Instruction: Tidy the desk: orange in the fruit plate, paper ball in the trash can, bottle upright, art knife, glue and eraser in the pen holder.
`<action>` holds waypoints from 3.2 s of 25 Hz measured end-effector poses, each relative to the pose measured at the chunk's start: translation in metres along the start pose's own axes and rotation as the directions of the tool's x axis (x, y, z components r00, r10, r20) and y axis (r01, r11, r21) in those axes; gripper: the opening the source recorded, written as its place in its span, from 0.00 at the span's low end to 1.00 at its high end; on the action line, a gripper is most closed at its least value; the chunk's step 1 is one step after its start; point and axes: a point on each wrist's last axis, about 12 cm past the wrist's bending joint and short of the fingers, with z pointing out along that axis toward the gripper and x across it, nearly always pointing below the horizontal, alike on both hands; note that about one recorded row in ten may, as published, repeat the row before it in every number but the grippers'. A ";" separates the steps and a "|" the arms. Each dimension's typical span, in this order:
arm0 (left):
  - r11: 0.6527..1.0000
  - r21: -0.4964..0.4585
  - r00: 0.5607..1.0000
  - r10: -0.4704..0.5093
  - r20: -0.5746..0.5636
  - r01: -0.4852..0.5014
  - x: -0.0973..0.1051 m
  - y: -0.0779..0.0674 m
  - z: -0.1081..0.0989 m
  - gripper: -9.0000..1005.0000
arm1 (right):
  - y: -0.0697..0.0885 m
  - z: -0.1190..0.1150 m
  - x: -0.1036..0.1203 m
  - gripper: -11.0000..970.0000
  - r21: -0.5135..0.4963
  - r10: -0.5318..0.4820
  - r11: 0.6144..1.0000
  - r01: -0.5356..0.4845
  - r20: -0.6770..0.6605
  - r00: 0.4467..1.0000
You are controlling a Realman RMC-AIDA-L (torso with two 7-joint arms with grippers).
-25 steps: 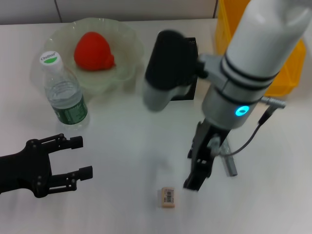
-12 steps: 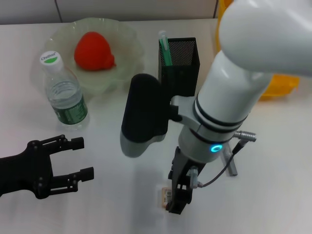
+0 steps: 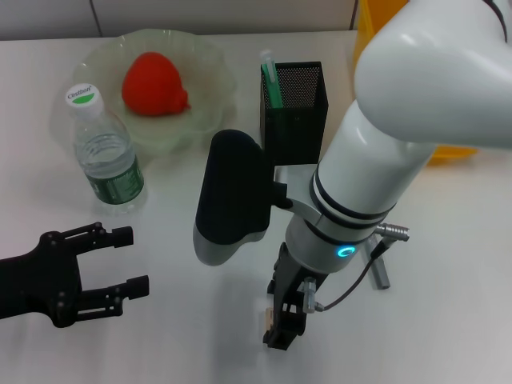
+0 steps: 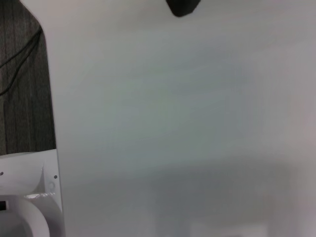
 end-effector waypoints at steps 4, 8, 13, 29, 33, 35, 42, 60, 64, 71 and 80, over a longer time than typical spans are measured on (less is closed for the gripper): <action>1.000 -0.001 1.000 0.001 -0.001 -0.001 0.000 0.000 0.000 0.80 | 0.002 0.003 0.001 0.65 0.000 -0.007 1.000 0.007 -0.005 1.000; 1.000 -0.001 1.000 0.001 -0.003 -0.001 0.000 0.000 0.000 0.80 | 0.003 0.007 0.001 0.58 0.006 -0.019 1.000 0.019 -0.009 1.000; 1.000 -0.004 1.000 0.000 0.000 0.000 0.000 0.000 -0.001 0.80 | 0.005 0.009 0.001 0.49 0.007 -0.027 1.000 0.027 -0.014 1.000; 1.000 0.001 1.000 0.008 0.001 -0.008 0.000 0.000 0.001 0.80 | -0.089 -0.118 0.026 0.41 0.304 0.208 0.895 -0.327 0.366 0.907; 1.000 -0.005 1.000 0.010 0.002 -0.010 0.000 0.000 0.003 0.80 | -0.107 -0.126 0.034 0.41 0.317 0.243 0.851 -0.419 0.469 0.849; 1.000 -0.005 1.000 0.010 0.002 -0.010 0.000 0.000 0.003 0.80 | -0.115 -0.123 0.038 0.41 0.318 0.260 0.834 -0.450 0.493 0.830; 1.000 -0.007 1.000 0.015 0.000 -0.015 -0.001 0.002 0.003 0.80 | -0.120 -0.118 0.042 0.42 0.312 0.278 0.818 -0.483 0.522 0.807; 1.000 0.002 1.000 0.025 0.003 -0.025 -0.006 0.005 0.006 0.80 | -0.077 -0.103 0.081 0.76 0.161 0.486 0.845 -0.510 0.167 0.858; 0.999 0.010 1.000 0.031 0.003 -0.031 -0.009 0.007 0.009 0.80 | -0.084 -0.084 0.092 0.75 0.143 0.532 0.821 -0.553 0.160 0.831; 0.999 0.017 0.999 0.034 -0.002 -0.034 -0.010 0.007 0.011 0.80 | -0.088 -0.072 0.102 0.75 0.136 0.566 0.798 -0.586 0.162 0.808; 0.999 0.021 0.999 0.035 0.000 -0.035 -0.010 0.007 0.011 0.80 | -0.090 -0.064 0.108 0.73 0.132 0.594 0.782 -0.609 0.138 0.792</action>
